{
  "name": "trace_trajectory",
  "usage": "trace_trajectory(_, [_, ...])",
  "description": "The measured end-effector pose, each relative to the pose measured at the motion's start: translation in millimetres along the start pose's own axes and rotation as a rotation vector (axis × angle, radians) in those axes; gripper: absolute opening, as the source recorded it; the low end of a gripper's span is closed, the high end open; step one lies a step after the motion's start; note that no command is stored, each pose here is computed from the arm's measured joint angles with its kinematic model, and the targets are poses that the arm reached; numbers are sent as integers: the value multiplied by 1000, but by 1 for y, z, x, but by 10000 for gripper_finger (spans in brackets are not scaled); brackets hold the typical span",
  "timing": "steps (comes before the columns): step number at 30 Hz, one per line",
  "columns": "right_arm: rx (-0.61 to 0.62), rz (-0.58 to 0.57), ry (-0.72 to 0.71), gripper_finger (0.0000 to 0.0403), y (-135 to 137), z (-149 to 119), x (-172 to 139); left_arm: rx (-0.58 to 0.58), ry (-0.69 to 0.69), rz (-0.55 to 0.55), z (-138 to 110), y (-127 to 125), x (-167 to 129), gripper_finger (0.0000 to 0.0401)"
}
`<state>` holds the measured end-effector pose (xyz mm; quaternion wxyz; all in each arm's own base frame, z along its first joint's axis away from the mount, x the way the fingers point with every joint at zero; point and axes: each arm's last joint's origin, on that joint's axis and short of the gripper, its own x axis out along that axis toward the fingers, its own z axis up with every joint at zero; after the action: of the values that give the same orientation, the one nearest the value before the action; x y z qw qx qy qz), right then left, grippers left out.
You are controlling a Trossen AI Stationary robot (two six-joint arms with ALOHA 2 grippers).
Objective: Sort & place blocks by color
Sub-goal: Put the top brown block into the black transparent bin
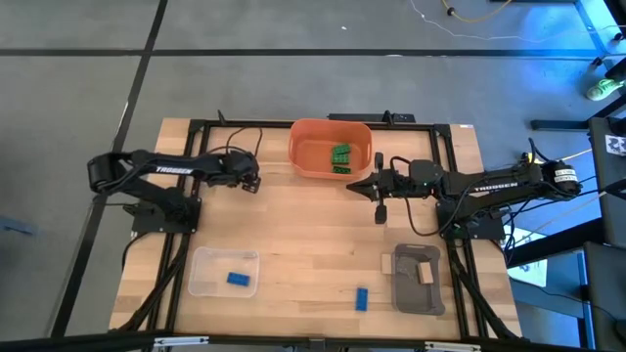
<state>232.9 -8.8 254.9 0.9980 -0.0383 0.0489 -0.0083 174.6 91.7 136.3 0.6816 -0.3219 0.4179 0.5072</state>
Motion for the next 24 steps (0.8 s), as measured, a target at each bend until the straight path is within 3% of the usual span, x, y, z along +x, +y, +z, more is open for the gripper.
trace_trajectory(10, [0,0,3,1,0,0,0,42,73,-15,-3,-2,6,262])
trace_trajectory(14, [0,0,6,1,0,-1,0,66,86,-28,-4,-2,6,219])
trace_trajectory(20, [0,0,8,1,0,-1,0,123,60,-49,0,-5,3,112])
trace_trajectory(24, [0,0,8,1,0,-1,0,187,-89,-115,13,-14,-9,110])
